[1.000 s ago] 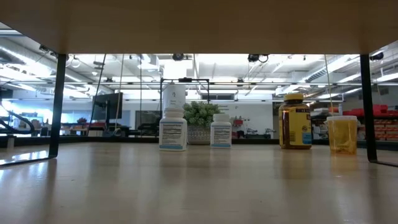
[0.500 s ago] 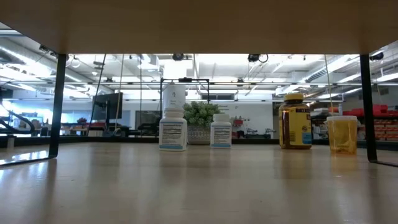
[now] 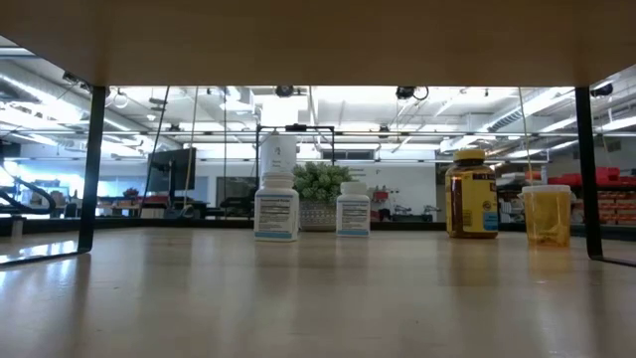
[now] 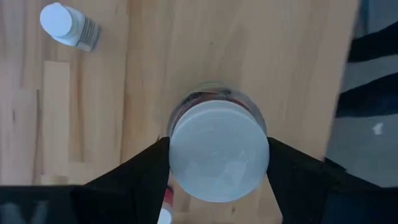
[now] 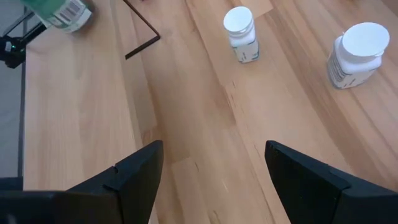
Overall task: Pick and place medicine bottles onto shelf by color
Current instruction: Put the green pill bottle on the shelf
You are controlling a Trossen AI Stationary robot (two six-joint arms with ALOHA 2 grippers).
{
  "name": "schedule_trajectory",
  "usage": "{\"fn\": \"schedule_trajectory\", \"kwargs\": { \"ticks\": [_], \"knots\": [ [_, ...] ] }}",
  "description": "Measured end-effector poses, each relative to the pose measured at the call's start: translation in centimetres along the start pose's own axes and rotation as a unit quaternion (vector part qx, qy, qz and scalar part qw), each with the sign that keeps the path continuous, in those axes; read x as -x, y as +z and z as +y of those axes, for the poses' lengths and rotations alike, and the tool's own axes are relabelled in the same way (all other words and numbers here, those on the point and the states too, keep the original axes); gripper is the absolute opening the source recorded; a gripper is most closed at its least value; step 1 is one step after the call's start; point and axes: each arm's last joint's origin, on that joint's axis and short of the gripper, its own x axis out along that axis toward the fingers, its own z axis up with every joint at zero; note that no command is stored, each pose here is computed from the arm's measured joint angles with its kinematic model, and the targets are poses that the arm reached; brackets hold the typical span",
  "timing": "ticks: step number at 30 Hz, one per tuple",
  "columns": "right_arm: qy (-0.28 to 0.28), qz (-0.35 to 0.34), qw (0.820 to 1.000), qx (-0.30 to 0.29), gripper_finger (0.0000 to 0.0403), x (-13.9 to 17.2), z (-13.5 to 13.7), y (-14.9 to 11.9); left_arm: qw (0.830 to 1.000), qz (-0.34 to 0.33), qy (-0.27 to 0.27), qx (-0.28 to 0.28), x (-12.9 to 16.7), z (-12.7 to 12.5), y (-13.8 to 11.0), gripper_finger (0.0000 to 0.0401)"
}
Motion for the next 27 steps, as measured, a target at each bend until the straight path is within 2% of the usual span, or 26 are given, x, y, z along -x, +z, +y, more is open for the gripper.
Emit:
{"fn": "schedule_trajectory", "kwargs": {
  "ticks": [8, 14, 20, 27],
  "knots": [
    [-0.013, -0.008, 1.000, 0.003, 0.0289, 0.0, -0.1, 0.1, 1.000, -0.006, -0.003, -0.023, 0.4, 0.0, -0.3, 0.0249],
    [-0.016, -0.010, 1.000, 0.002, 0.0289, 0.0, -0.1, 0.1, 1.000, 0.005, 0.023, -0.016, -0.7, 0.6, -0.1, 0.0264],
    [-0.016, -0.010, 1.000, -0.007, 0.0289, 0.0, -0.1, 0.1, 0.999, 0.037, 0.006, -0.027, -1.6, 0.4, -0.4, 0.0274],
    [-0.016, -0.010, 1.000, -0.006, 0.0289, 0.0, -0.1, 0.1, 0.999, 0.028, 0.000, -0.026, -1.1, 0.4, -0.3, 0.0285]
  ]
}}
